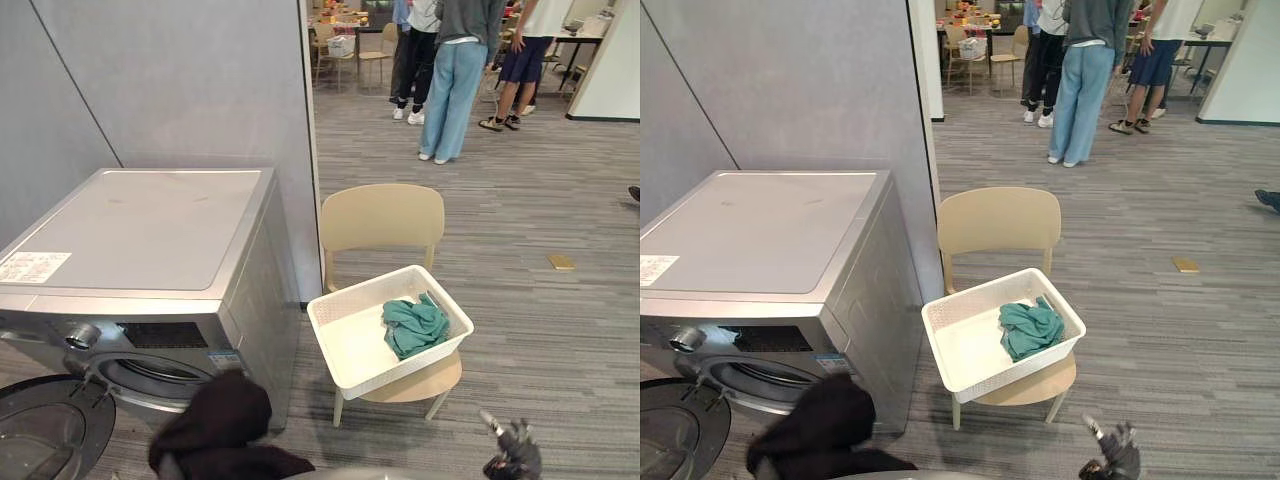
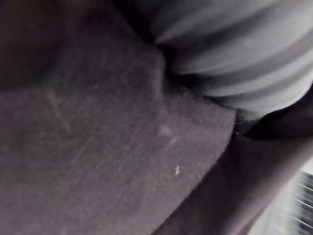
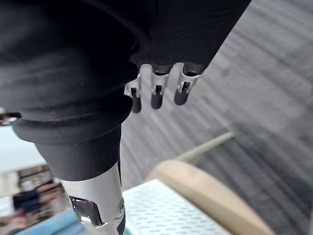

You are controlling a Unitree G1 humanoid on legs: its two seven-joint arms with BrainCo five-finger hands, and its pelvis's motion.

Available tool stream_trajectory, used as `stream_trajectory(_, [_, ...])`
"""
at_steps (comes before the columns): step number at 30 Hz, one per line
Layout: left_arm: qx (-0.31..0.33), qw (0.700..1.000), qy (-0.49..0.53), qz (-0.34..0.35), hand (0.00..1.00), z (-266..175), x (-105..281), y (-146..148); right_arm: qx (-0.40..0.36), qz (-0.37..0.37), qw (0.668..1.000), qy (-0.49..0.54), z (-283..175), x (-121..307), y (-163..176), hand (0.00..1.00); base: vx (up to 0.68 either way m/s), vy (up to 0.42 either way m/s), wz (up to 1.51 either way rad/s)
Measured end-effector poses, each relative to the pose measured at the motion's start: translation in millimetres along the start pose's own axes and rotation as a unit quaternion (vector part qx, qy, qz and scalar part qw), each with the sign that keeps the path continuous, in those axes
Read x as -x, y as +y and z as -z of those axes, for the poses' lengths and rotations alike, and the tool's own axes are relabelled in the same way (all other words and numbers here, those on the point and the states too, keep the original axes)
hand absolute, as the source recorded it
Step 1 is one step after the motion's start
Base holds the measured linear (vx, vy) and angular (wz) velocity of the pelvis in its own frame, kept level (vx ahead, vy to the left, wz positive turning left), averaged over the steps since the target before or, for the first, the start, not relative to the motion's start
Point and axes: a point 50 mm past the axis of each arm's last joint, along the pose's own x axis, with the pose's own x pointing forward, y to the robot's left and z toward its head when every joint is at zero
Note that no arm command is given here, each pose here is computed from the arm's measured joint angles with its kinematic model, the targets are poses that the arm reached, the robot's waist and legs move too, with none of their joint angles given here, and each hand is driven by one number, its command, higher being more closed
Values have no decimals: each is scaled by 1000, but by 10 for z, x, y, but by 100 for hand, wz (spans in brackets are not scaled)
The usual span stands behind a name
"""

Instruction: Pick up the laundry basket with both hands and put the clothes into the washing machine.

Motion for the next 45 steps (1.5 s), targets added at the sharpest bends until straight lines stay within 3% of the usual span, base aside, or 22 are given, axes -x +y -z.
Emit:
stream_trajectory(4, [17, 992, 109, -66, 100, 441, 41, 215, -47, 60, 989, 129, 531, 51, -195, 0, 95, -5, -5])
stream_trajectory(7, [27, 989, 122, -83, 100, 439, 43, 321, -54, 69, 980, 180, 723, 123, -267, 0, 125, -1, -7])
stream_trajectory(14, [21, 995, 92, -40, 100, 183, -150, -18, -28, -2, 986, 165, 494, -89, 107, 0, 25, 7, 0])
stream_trajectory(17, [27, 997, 72, -26, 100, 98, -189, -133, 55, -72, 985, 145, 342, -177, 464, 0, -100, -114, 56])
stream_trajectory(21, [50, 996, 74, -3, 100, 155, -182, -332, 127, -102, 982, 93, 8, -314, 594, 0, -164, -133, 102])
stream_trajectory(24, [44, 996, 81, 4, 100, 170, -189, -396, 242, -130, 960, 51, -281, -420, 812, 0, -122, -85, 139])
stream_trajectory(26, [37, 995, 96, -12, 100, 248, -158, -280, 300, -139, 943, 31, -359, -436, 862, 0, -97, -60, 103])
stream_trajectory(31, [33, 991, 126, -25, 100, 375, -121, -223, 304, -114, 944, 52, -267, -427, 633, 0, -62, 124, 104])
stream_trajectory(37, [-65, 991, 116, 5, 100, 255, -172, -265, 290, -109, 943, 124, 68, -336, 482, 0, -67, 233, 60])
stream_trajectory(45, [-132, 985, 107, 33, 100, 239, -176, -321, 280, -72, 946, 143, 88, -318, 130, 0, -94, 160, 53])
